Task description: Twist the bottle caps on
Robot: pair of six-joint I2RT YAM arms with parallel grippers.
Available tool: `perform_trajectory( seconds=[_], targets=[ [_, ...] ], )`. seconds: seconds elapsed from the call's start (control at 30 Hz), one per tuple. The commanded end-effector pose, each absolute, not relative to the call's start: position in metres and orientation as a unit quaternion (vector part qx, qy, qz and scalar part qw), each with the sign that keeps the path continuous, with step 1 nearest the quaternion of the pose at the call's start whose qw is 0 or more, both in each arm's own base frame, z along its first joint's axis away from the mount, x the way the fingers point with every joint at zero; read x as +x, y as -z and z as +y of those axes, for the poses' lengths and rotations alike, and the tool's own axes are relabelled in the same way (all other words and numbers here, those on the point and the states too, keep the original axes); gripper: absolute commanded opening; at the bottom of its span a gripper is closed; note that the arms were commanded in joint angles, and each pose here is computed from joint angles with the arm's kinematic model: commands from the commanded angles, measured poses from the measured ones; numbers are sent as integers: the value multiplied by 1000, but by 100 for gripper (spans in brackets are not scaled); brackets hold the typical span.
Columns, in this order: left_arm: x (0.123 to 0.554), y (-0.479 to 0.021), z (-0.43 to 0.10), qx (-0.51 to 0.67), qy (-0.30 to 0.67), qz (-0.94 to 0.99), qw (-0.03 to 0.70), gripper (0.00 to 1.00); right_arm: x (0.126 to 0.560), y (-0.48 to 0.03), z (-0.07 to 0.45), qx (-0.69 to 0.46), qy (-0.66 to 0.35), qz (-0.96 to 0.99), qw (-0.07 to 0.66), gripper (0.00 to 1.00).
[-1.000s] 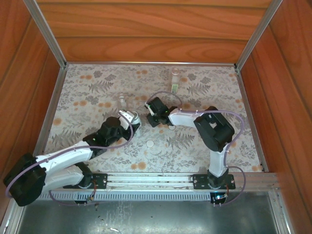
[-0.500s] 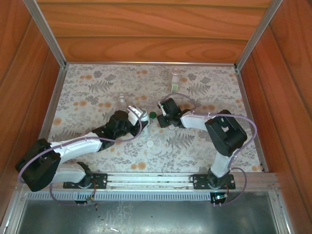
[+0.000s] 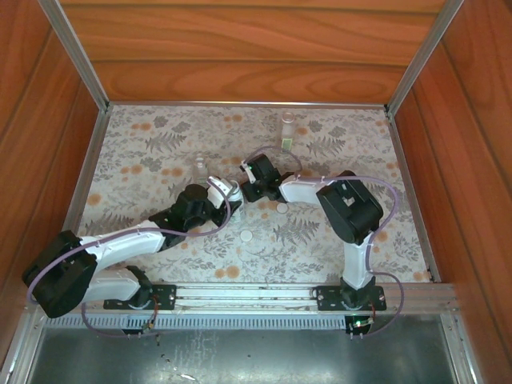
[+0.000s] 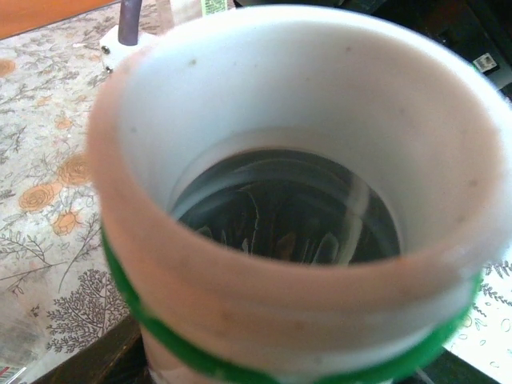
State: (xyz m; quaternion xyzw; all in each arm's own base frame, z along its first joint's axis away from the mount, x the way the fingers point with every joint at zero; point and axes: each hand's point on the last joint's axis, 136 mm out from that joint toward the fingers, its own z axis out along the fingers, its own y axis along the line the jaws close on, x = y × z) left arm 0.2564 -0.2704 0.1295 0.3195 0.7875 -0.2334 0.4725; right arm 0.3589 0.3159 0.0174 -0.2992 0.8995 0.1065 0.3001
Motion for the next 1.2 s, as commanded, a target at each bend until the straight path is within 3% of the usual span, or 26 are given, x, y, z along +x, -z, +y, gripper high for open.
perform_trajectory(
  seconds=[0.0,0.17,0.7,0.9,1.17],
  targets=[
    [259,-136,-274,318,241,778,485,53,358,-8,302,-288,-75,911,285,54],
    [260,-137,-277,320,248,775,486,53,361,-9,275,-246,-41,925,286,49],
    [251,-132,-310,404,279,741,458,53,348,-6,178,-124,-1,954,272,48],
    [249,-128,-317,418,292,736,446,53,344,-19,191,-150,-45,944,292,58],
    [251,-129,-316,412,289,739,449,75,345,-34,199,-167,-65,934,310,68]
  ],
)
